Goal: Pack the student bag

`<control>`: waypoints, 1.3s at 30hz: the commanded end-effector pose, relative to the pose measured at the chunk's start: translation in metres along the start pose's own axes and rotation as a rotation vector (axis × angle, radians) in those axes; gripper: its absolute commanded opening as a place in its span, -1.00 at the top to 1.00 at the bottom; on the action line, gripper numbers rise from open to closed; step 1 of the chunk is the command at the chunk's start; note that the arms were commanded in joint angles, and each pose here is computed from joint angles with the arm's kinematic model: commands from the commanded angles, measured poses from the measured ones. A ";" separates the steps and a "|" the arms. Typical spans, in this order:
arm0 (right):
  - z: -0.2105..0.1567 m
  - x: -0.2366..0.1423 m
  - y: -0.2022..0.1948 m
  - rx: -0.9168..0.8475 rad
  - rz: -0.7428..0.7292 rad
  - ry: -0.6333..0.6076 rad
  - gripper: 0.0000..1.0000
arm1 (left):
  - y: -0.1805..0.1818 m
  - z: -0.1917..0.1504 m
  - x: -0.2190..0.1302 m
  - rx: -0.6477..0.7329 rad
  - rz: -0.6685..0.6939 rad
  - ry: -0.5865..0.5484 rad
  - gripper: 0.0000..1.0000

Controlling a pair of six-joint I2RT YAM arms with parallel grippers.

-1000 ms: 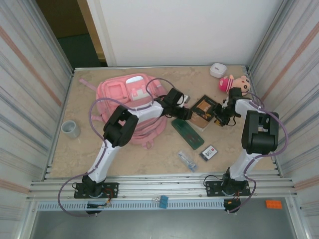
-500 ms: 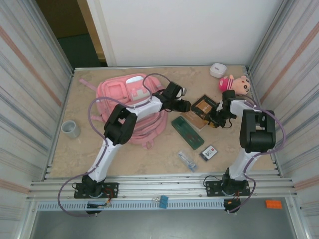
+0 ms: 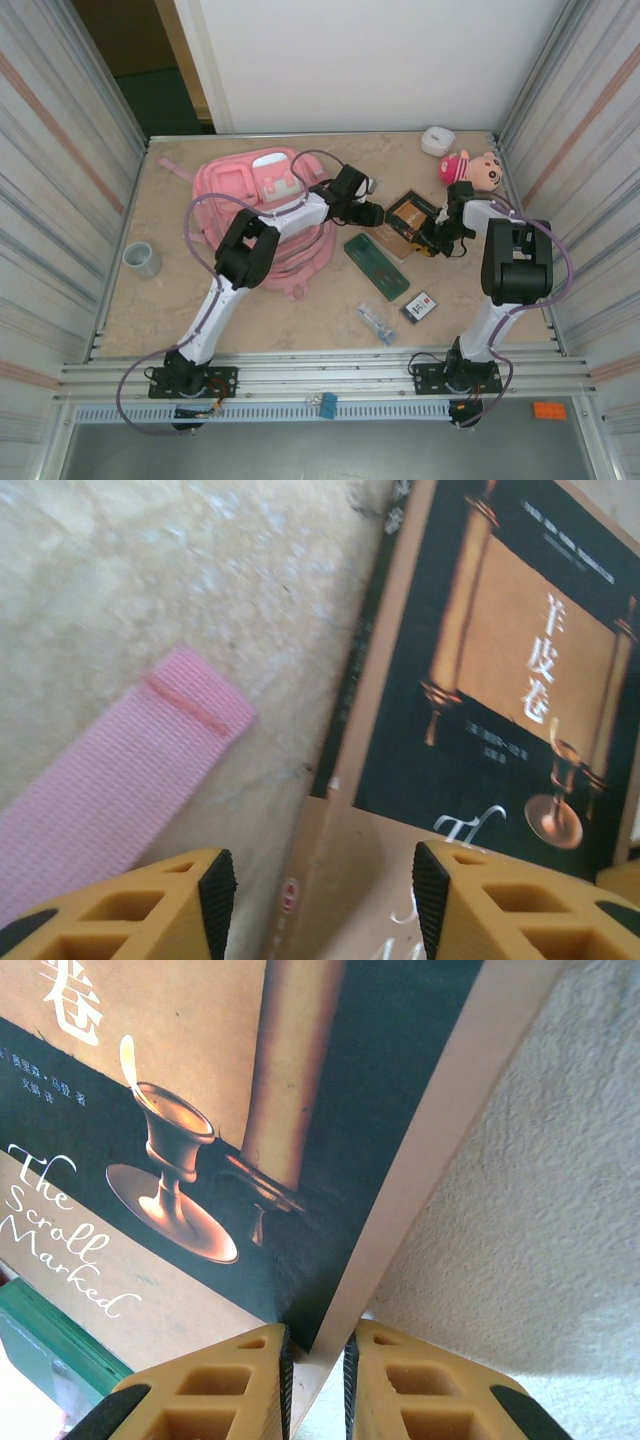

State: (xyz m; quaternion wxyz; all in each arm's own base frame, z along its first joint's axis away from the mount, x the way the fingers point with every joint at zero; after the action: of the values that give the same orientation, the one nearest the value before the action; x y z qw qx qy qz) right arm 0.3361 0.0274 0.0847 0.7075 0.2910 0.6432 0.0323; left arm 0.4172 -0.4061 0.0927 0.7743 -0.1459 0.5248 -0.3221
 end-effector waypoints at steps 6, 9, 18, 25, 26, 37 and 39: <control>-0.020 0.014 -0.003 0.041 -0.013 0.045 0.61 | -0.049 0.000 -0.025 0.024 -0.280 0.086 -0.05; -0.025 0.014 -0.003 0.052 -0.002 0.032 0.62 | -0.058 0.007 -0.036 0.007 -0.364 0.055 -0.05; -0.026 0.017 -0.001 0.068 0.037 0.014 0.63 | -0.063 0.007 -0.039 -0.009 -0.445 0.081 -0.05; -0.026 0.013 0.002 0.056 0.030 -0.006 0.64 | -0.048 0.002 -0.032 -0.033 -0.309 0.065 0.05; -0.025 0.010 0.003 0.053 0.030 -0.014 0.64 | -0.043 0.003 -0.030 -0.035 -0.266 0.056 0.17; -0.023 -0.058 0.025 -0.032 0.083 -0.247 -0.02 | -0.072 0.025 -0.084 0.194 -0.062 -0.189 1.00; -0.025 -0.084 0.033 -0.068 0.108 -0.330 -0.15 | -0.090 0.026 -0.108 0.262 -0.091 -0.257 1.00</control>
State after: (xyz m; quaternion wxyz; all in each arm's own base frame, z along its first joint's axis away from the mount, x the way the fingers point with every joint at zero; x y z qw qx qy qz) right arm 0.3152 0.0346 0.1369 0.7741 0.3106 0.5502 0.0402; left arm 0.3887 -0.4129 0.1494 0.7819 -0.1345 0.4839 -0.3694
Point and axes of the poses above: each hand's point on the last joint's axis, 136 mm out from that joint toward the fingers, its own x axis out along the fingers, its own y axis along the line the jaws close on, z = x × y, the point moved 7 cm from there along -x, back along the fingers, and after that the axes turned 7 degrees about -x, right-handed, at the moved point
